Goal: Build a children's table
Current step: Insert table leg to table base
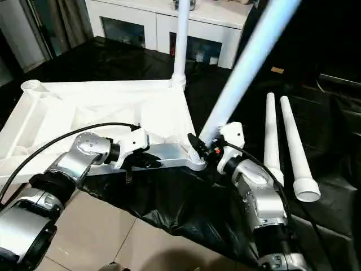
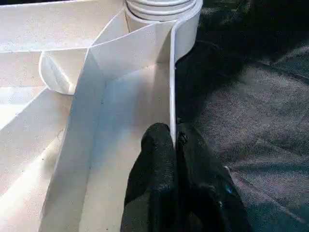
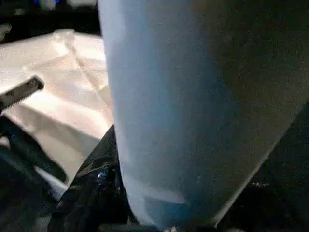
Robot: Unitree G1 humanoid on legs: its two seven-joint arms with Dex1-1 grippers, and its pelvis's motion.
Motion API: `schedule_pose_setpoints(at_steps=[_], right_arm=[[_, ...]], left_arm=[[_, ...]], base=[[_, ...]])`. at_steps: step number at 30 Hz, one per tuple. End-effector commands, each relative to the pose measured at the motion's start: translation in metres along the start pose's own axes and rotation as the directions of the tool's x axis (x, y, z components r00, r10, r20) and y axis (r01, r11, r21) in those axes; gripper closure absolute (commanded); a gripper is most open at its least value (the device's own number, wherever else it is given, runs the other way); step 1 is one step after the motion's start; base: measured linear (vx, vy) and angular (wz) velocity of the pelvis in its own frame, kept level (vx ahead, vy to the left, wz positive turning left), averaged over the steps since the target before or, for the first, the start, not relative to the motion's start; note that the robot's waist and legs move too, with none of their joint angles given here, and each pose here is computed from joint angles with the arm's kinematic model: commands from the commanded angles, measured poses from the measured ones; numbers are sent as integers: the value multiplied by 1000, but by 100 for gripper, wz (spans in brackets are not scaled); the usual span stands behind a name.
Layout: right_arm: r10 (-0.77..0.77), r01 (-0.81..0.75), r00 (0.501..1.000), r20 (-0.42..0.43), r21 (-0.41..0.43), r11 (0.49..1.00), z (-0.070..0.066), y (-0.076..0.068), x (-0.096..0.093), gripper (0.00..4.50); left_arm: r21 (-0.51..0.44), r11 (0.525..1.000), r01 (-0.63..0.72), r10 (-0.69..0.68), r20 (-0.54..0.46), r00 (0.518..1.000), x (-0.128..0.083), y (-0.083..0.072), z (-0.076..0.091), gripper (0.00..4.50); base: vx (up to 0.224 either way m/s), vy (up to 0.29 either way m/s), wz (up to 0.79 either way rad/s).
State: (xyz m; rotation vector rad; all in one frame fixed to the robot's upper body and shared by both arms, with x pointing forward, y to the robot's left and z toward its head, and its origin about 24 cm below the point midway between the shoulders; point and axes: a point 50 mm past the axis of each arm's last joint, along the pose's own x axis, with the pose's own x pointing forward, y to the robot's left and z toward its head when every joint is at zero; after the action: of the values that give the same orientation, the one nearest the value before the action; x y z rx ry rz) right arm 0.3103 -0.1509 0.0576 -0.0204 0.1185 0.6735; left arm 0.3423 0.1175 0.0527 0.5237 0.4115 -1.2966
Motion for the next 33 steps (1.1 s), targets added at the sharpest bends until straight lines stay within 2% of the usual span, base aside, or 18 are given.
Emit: schedule_pose_setpoints(at_steps=[1,7,14,18,26,29,33], right_arm=[[53,-46,979,-196,39,998,-34,5,-7,261],[135,-131,962,-237,32,991,-36,8,-2,261],[282,-273,926,-249,71,959,-38,17,-3,261],[421,-409,872,-249,98,907,-39,28,-12,261],[532,-519,810,-245,120,846,-40,40,-18,261],[530,-515,816,-233,124,848,-41,41,-16,261],[420,-408,886,-196,98,908,-36,33,-5,261]], left_arm=[[-35,997,-69,68,-30,997,-7,2,-12,450],[-15,999,-48,47,-36,998,-11,3,-11,450],[45,999,26,-25,-25,999,-19,4,-4,450],[96,986,133,-131,-33,991,-27,1,1,450],[109,975,194,-188,-61,980,-32,-2,-2,450],[97,982,163,-160,-47,986,-31,0,-1,450],[49,997,66,-65,-8,998,-26,7,5,450]], base=[[0,0,0],[0,0,0],[0,0,0],[0,0,0],[0,0,0],[0,0,0],[0,0,0]])
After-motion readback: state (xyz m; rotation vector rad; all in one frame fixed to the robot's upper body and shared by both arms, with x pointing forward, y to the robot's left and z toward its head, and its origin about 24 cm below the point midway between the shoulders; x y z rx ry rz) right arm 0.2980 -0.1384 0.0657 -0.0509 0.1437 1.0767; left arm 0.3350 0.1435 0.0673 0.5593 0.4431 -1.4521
